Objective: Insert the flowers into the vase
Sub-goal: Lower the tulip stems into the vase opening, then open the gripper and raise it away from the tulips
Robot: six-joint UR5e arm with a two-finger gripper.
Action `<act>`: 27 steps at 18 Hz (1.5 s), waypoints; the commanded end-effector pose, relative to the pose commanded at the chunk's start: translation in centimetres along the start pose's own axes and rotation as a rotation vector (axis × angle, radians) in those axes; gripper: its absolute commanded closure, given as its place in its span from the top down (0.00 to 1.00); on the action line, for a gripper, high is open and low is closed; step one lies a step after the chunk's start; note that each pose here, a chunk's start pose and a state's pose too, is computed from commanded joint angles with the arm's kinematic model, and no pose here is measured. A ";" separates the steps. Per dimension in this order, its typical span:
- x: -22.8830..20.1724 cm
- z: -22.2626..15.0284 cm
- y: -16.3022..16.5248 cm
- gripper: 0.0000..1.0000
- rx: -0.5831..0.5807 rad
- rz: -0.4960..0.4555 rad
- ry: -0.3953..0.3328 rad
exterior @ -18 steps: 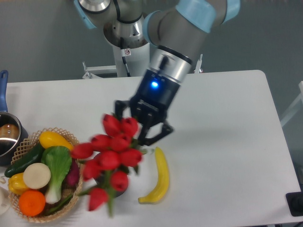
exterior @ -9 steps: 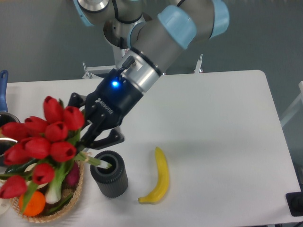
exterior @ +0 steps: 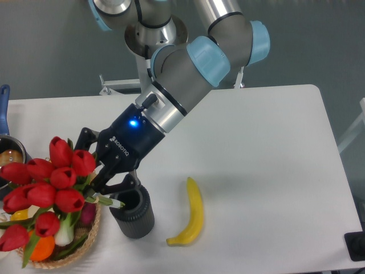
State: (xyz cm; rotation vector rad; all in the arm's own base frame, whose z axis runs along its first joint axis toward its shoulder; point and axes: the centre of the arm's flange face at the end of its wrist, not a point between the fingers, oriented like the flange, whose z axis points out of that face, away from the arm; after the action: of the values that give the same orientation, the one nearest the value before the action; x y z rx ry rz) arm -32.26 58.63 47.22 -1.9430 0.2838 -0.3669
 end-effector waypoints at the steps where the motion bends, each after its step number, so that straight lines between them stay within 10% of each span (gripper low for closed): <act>1: 0.1 -0.1 0.1 0.23 -0.001 -0.002 0.000; 8: 0.0 0.1 0.6 0.24 -0.008 -0.004 -0.002; 20: 0.0 3.9 11.2 0.38 -0.114 -0.029 0.053; 24: -0.3 4.3 12.5 0.61 -0.149 -0.044 0.038; 27: -0.7 4.3 13.1 0.98 -0.173 -0.055 0.022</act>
State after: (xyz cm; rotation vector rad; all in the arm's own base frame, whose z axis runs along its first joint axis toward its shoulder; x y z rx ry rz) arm -31.67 57.46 33.45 -2.1213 0.2850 -0.4116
